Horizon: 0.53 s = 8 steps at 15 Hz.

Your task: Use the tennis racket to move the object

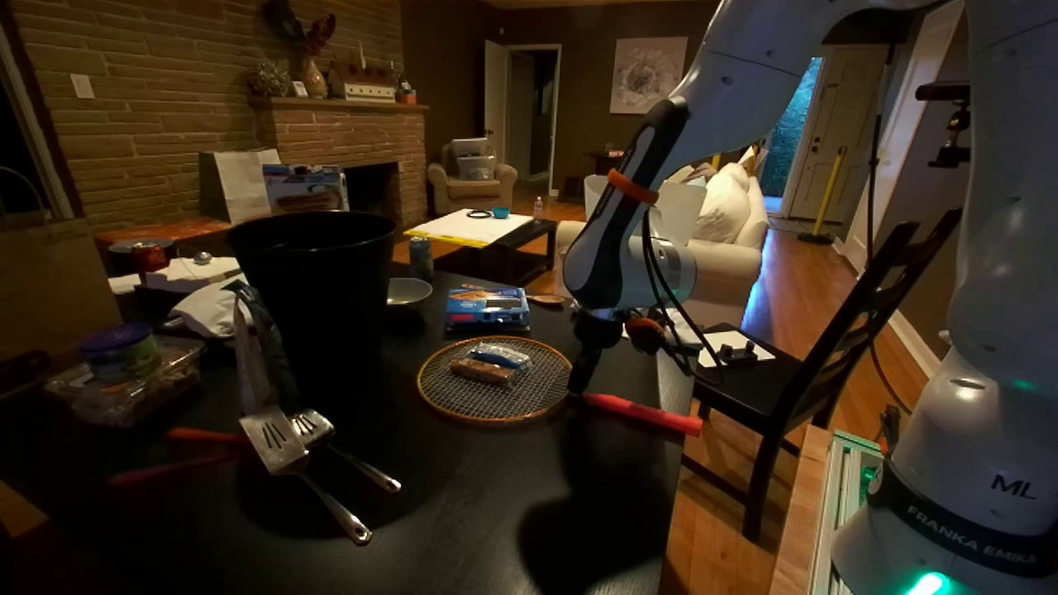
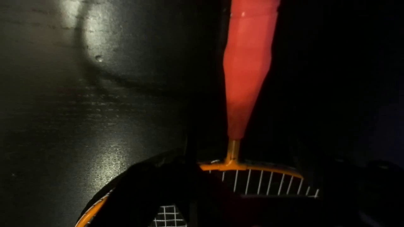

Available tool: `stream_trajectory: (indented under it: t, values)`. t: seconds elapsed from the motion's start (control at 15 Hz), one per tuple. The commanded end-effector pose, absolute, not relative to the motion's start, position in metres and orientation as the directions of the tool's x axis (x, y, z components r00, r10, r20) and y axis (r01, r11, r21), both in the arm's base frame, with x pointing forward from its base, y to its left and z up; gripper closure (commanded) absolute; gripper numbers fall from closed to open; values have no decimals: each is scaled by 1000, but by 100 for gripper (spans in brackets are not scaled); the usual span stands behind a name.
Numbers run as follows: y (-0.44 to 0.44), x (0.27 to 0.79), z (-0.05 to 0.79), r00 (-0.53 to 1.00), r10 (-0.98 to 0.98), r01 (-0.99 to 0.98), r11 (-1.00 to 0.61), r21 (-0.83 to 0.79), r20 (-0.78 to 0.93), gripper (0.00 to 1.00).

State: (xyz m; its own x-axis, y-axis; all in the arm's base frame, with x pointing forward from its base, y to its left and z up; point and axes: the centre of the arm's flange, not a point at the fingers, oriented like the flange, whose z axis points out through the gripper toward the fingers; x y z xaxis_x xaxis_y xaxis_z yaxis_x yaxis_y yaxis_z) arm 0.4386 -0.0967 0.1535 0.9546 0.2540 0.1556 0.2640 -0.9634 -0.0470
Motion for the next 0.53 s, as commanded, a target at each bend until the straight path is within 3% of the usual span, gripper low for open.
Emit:
stream_trajectory:
  t: [0.0, 0.27, 0.47]
  values:
    - [-96, 445, 150, 957, 249, 257, -966, -38, 148, 25]
    - [-95, 446, 148, 956, 252, 260, -965, -37, 149, 38]
    - [-96, 448, 146, 956, 250, 258, -965, -37, 150, 36]
